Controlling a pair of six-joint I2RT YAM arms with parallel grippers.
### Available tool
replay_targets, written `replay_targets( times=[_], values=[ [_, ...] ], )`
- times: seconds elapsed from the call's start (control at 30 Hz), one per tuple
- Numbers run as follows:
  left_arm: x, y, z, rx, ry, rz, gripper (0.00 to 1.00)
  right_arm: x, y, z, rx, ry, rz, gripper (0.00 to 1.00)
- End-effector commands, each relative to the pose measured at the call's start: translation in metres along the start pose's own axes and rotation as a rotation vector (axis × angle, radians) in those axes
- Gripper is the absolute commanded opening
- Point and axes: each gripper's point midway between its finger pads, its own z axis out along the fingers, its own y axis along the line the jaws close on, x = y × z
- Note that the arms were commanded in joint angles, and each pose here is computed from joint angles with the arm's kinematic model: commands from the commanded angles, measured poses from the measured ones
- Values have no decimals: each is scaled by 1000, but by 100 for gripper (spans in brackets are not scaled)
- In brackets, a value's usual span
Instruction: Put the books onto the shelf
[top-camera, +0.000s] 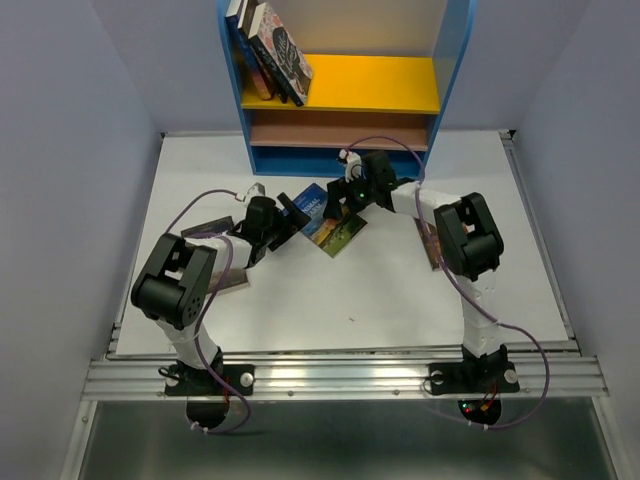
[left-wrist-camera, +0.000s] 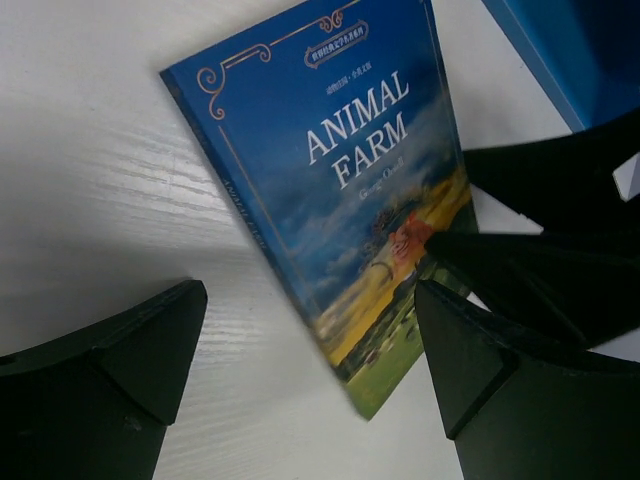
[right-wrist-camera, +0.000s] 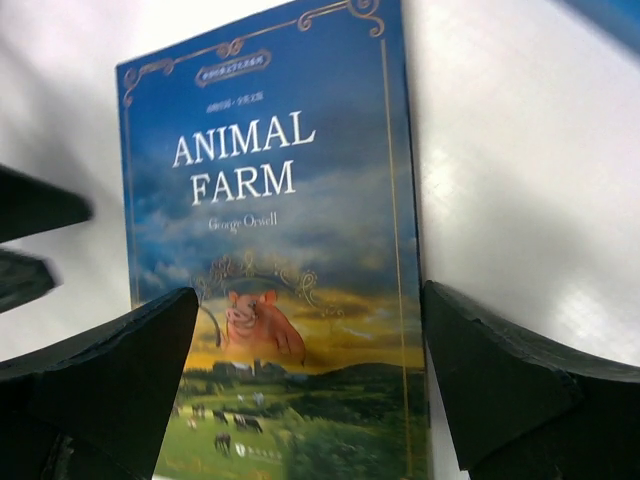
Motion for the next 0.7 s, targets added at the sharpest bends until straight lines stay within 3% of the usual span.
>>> replay_targets(
  times=[0.0, 0.17, 0.3, 0.5, 0.67],
  values=[
    [1, -1, 6, 24, -4, -36, 99, 32, 19, -11, 23, 55, 207, 100],
    [12, 16, 9, -19, 20, -63, 99, 33, 40, -23, -28, -14, 365, 100],
    [22, 20, 16, -19, 61, -60, 99, 38, 50, -19, -90, 8, 419, 99],
    [32, -23, 8, 227, 124, -61, 99, 46, 55, -19, -114, 34, 455, 92],
    [27, -54, -10, 382, 102, -67, 99, 55, 67, -23, -172, 68, 495, 75]
  ],
)
